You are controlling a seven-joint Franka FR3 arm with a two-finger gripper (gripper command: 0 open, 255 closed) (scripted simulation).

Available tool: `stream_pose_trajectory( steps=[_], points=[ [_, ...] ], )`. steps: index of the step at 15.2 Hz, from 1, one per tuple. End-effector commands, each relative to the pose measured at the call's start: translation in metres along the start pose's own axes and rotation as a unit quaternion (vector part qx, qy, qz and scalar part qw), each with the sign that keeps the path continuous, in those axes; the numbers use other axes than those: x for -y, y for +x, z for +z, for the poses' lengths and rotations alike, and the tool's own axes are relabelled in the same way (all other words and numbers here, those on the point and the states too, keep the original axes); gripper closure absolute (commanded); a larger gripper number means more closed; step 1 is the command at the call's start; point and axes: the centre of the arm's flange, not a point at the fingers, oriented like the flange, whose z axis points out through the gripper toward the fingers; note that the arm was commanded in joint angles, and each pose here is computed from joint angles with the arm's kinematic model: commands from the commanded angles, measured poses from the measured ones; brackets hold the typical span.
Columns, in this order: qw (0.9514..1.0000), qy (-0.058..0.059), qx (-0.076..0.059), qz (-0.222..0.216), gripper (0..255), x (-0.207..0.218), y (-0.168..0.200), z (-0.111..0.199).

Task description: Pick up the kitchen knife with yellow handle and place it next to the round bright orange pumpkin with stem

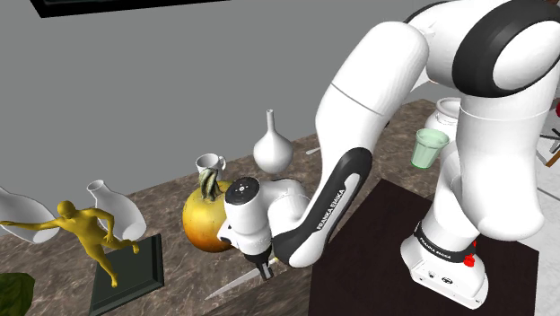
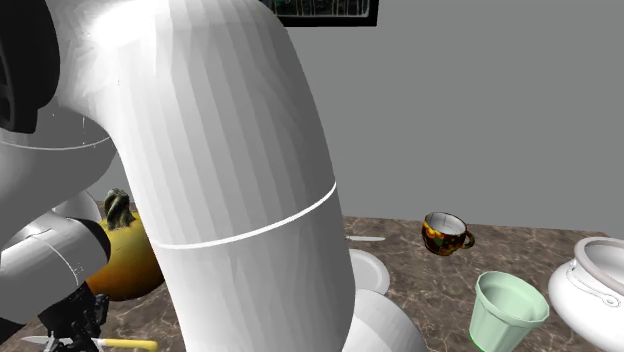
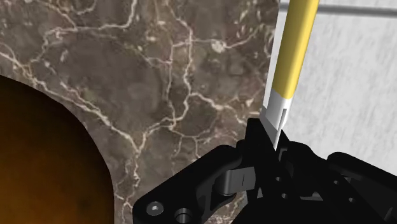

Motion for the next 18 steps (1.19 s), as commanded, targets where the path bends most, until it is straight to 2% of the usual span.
stream_pose_trajectory(
  steps=[1,4,11,12,17,18],
  points=[
    [1.0000,0.000,0.000,0.000,255,-0.001,0.001,0.011],
    [1.0000,0.000,0.000,0.000,255,-0.001,0.001,0.024],
    [1.0000,0.000,0.000,0.000,255,-0.001,0.001,0.024],
    [1.0000,0.000,0.000,0.000,0,-0.001,0.001,0.024],
    [1.0000,0.000,0.000,0.000,0,-0.001,0.001,0.024],
    [1.0000,0.000,0.000,0.000,0,-0.001,0.001,0.011]
  ],
)
